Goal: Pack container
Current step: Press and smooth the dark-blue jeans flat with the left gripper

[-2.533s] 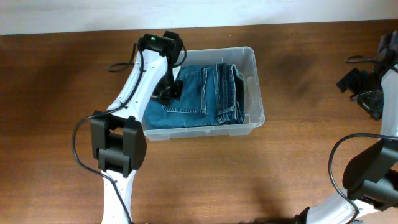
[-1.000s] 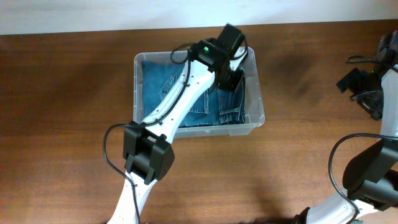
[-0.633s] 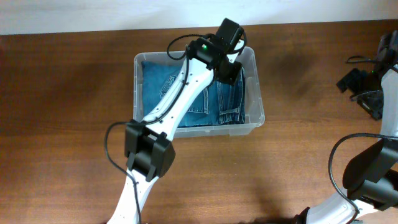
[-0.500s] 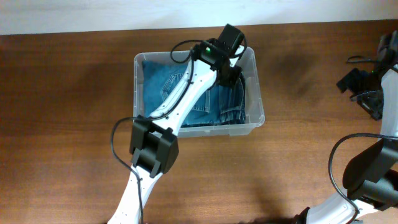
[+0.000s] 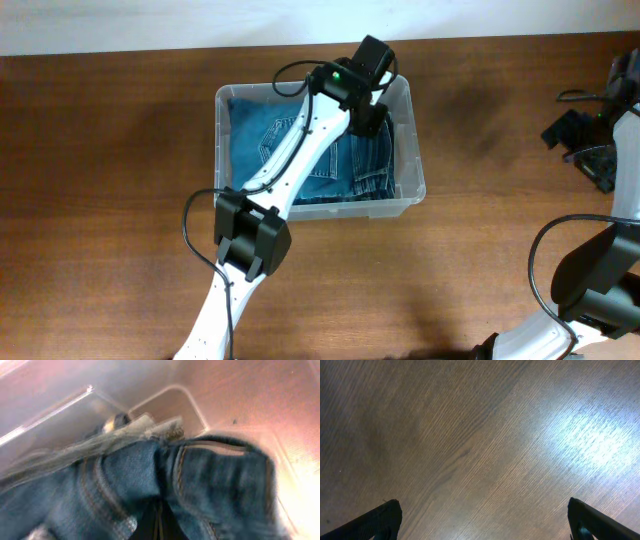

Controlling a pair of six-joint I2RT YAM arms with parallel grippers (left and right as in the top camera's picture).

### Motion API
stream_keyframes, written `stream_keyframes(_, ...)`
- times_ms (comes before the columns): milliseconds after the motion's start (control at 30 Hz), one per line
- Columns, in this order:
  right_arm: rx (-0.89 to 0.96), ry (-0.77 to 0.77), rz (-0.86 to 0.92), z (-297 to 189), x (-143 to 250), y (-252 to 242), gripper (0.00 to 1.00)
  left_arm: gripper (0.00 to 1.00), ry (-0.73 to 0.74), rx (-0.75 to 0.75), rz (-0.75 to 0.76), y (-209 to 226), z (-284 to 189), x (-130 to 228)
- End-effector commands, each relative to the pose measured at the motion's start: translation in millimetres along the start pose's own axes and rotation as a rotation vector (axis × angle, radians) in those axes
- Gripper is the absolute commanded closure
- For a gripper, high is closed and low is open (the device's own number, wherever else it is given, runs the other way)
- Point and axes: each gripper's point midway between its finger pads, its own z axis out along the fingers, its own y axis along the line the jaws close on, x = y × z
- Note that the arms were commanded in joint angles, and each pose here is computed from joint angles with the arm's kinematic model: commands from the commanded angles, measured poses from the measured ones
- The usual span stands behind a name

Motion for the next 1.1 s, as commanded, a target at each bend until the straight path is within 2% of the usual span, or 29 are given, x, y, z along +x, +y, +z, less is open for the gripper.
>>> stream_keyframes(0, 0.012, -0.003, 0.009, 1, -1, -2, 0.02, 0.99, -0.002, -0.027, -0.006, 11, -27, -1)
stream_keyframes(233, 0.012, -0.003, 0.009, 1, -1, -2, 0.02, 0.99, 0.218, 0.063, -0.019, -6, -42, 53)
stream_keyframes(367, 0.012, -0.003, 0.009, 1, -1, -2, 0.02, 0.99, 0.247, 0.077, -0.021, -9, -43, 60)
stream_keyframes(600, 0.012, -0.003, 0.009, 1, 0, -2, 0.02, 0.99, 0.307, 0.190, 0.007, -40, -24, 74)
stream_keyframes(867, 0.012, -0.003, 0.009, 1, -1, -2, 0.01, 0.99, 0.316, 0.246, 0.057, -76, -1, 83)
stream_keyframes(1067, 0.012, -0.003, 0.009, 1, -1, -2, 0.02, 0.99, 0.188, 0.220, 0.052, -62, -21, 50)
